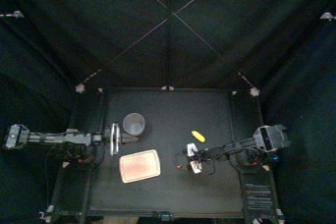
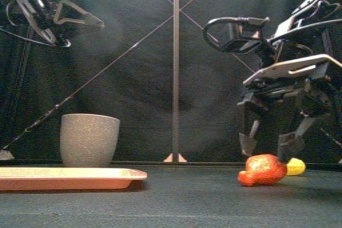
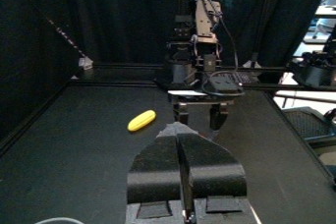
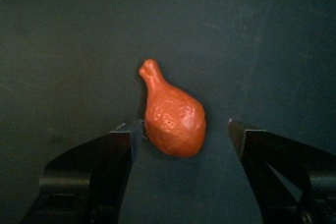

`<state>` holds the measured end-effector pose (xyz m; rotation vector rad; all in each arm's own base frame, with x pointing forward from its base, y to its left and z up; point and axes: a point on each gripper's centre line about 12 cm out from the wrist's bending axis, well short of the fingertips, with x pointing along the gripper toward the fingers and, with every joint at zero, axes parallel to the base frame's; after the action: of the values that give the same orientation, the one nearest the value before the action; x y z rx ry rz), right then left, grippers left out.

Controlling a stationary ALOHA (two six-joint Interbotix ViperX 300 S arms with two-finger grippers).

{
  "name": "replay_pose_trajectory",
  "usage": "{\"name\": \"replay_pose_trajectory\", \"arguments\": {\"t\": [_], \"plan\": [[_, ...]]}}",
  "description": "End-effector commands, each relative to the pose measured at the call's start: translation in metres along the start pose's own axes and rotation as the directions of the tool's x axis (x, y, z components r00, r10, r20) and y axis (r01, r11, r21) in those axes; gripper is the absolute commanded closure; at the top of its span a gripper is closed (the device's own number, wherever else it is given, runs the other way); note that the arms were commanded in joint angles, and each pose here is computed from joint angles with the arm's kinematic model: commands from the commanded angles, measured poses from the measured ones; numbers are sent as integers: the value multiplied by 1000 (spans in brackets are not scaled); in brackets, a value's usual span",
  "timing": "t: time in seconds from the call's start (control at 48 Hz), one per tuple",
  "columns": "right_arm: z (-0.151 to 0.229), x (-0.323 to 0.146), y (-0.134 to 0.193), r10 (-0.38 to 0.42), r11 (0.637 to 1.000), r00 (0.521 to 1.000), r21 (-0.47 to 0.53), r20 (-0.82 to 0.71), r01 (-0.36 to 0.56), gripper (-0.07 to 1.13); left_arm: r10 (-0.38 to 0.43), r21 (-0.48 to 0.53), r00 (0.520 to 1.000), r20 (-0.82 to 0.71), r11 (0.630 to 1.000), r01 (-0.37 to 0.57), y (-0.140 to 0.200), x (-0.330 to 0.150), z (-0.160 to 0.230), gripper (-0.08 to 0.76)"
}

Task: Pick the drumstick then place it in the grey bowl
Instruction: Pick the drumstick

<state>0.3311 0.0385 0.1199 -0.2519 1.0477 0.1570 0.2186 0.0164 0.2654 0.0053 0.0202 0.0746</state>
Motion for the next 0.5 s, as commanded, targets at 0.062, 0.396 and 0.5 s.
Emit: {"name": "replay_pose_trajectory", "arguments": {"t": [0.062,0.396,0.5], "plan": [[9,5,0,8,1000,1000,16,9,-8,53,8,0,1000,17,1000,-8,2,1,5,701],[13,11,3,23,998,1000,50,9,-24,191,11,-2,1000,14,1000,-11,2,0,2,701],[13,13,3,23,998,1000,57,5,-24,299,11,-3,1000,12,1000,-11,2,-1,1,701]]}}
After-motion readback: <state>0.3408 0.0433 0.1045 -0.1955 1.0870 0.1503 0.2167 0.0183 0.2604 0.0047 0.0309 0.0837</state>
